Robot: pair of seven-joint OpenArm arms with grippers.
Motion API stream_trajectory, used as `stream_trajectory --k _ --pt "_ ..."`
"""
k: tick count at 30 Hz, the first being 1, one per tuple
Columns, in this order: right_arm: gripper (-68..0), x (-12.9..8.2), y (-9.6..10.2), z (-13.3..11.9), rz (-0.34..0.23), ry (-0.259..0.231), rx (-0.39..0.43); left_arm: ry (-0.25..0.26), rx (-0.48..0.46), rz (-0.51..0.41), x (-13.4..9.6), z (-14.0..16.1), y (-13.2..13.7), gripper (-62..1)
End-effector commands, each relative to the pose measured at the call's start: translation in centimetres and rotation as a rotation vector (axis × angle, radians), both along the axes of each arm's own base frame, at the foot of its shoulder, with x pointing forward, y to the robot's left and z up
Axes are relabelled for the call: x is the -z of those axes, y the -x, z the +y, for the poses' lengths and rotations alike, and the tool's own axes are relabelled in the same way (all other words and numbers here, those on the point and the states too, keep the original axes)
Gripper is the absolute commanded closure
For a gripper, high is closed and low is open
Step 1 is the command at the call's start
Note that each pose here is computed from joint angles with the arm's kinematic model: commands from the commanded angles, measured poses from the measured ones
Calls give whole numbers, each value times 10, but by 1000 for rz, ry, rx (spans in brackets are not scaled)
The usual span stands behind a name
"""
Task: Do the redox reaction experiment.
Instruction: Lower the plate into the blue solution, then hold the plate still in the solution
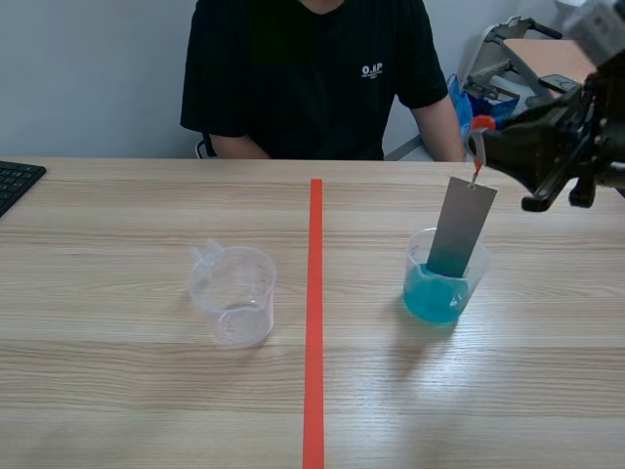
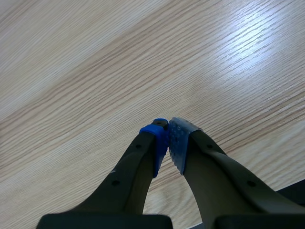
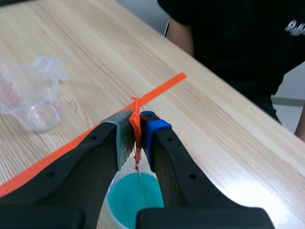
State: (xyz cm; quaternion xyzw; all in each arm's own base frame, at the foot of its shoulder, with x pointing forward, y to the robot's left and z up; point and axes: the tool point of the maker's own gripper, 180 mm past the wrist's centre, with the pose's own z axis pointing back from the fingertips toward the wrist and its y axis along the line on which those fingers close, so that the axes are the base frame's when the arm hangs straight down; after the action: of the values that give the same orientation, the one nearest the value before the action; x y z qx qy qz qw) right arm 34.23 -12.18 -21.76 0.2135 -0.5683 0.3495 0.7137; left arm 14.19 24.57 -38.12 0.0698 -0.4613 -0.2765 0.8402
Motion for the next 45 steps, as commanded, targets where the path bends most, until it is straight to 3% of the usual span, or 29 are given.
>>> stream_trajectory --k 1,15,45 --pt "-15 -8 -3 2 -32 -23 -8 1 3 -31 -7 0 -6 -41" --pt "-15 30 -1 4 -9 34 -16 -1 0 -32 -8 1 -6 -41" --pt "-15 30 -1 4 -11 34 -16 -14 -6 -19 -5 6 -4 -41"
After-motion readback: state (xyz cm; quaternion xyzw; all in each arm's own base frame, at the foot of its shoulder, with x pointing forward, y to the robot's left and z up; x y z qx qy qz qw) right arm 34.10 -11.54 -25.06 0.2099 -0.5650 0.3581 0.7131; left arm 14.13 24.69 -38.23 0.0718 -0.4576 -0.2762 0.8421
